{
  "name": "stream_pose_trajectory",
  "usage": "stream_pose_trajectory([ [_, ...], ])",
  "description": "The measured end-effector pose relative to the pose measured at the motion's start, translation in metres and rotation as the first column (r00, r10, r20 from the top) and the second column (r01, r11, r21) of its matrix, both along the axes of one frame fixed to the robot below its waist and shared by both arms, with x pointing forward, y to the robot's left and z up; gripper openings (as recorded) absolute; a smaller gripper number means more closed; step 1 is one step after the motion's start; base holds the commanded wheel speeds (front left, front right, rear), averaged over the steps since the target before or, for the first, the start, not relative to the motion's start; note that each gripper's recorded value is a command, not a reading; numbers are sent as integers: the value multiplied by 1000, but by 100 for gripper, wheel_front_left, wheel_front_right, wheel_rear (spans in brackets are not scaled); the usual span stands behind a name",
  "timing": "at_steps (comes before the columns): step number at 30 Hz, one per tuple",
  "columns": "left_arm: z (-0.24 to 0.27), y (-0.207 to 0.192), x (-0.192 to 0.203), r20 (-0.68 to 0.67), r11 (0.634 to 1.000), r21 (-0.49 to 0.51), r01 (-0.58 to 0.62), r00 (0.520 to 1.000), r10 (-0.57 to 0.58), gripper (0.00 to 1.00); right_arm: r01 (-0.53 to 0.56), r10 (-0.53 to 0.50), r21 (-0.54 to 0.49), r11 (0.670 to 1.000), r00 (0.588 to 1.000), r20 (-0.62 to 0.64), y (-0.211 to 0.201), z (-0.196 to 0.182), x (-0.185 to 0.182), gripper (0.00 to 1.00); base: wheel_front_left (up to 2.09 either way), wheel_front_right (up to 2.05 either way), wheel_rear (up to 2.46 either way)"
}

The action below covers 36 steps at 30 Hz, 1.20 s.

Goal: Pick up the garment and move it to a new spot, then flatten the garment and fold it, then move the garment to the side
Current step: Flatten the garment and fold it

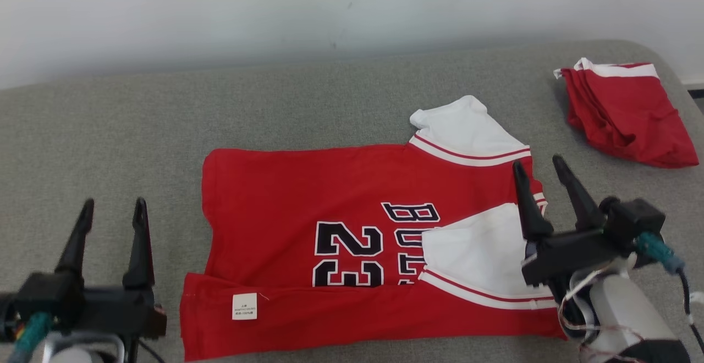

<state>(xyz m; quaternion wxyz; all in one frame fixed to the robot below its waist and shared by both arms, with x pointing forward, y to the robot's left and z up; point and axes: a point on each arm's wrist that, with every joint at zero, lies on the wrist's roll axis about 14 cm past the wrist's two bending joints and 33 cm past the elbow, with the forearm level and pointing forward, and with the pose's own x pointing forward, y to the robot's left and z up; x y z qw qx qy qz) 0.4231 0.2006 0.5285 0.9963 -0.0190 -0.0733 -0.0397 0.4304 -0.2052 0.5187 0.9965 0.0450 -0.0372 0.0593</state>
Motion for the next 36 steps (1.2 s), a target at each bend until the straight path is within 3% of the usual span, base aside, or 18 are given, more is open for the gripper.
stream_pose_trajectory([
  [8,22,-30,78,-16,990,-21,139,990,-140,100,14,-14,-20,1000,1000,-27,-17,17,66,100,0,0,0],
  [14,-12,-45,123,-190,974,-32,223,956,-225,100,13,-22,-66,998,990,-136,-24,-4,107,100,0,0,0],
  [19,-56,-52,138,-351,966,-46,254,901,-254,100,21,-37,-82,996,979,-200,-30,-23,123,100,0,0,0],
  [36,-133,-66,156,-574,958,-108,264,770,-277,100,-5,-47,-144,990,935,-351,-32,-70,151,100,0,0,0],
])
